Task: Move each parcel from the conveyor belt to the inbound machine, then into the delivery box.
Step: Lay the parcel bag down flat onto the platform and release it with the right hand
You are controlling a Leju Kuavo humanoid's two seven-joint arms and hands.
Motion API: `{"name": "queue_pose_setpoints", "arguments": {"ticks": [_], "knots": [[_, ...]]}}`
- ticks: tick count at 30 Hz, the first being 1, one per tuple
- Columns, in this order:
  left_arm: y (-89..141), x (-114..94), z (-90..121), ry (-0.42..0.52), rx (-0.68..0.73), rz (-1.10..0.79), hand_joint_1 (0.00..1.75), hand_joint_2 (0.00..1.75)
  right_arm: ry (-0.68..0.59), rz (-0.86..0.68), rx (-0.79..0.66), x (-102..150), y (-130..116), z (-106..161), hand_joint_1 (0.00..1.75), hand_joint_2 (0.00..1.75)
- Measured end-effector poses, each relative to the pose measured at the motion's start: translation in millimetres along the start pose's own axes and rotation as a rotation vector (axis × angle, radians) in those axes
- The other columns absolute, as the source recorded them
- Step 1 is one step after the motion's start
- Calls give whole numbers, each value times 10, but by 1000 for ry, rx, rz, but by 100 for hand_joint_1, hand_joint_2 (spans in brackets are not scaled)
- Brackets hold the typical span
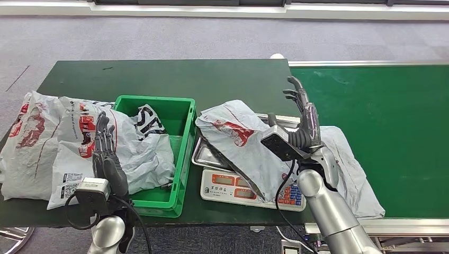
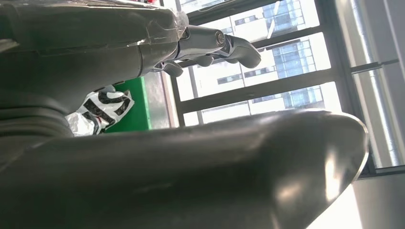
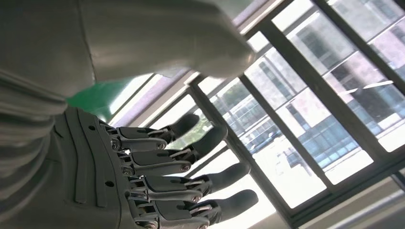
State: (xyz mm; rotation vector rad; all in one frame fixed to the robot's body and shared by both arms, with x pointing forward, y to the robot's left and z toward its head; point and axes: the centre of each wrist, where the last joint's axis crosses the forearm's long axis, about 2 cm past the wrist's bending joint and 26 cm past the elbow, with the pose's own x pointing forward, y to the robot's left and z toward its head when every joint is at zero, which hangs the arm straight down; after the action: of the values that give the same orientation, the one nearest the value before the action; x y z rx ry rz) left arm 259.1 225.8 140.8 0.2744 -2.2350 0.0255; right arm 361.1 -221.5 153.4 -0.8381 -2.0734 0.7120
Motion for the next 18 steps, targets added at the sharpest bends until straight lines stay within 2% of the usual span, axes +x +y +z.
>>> {"name": "queue_pose_setpoints", "arguments": {"ticks": [7, 15, 18], "knots": [[-1, 3, 3, -4, 16, -27, 0, 0, 18, 20, -3, -4, -56, 332, 0, 175], [-16, 15, 26, -17, 49, -72, 0, 0, -20, 86, -39, 15, -165, 412, 0, 175], [-32, 22, 36, -31, 51, -75, 0, 0, -63, 88, -99, 90, -226, 463, 0, 175]]}}
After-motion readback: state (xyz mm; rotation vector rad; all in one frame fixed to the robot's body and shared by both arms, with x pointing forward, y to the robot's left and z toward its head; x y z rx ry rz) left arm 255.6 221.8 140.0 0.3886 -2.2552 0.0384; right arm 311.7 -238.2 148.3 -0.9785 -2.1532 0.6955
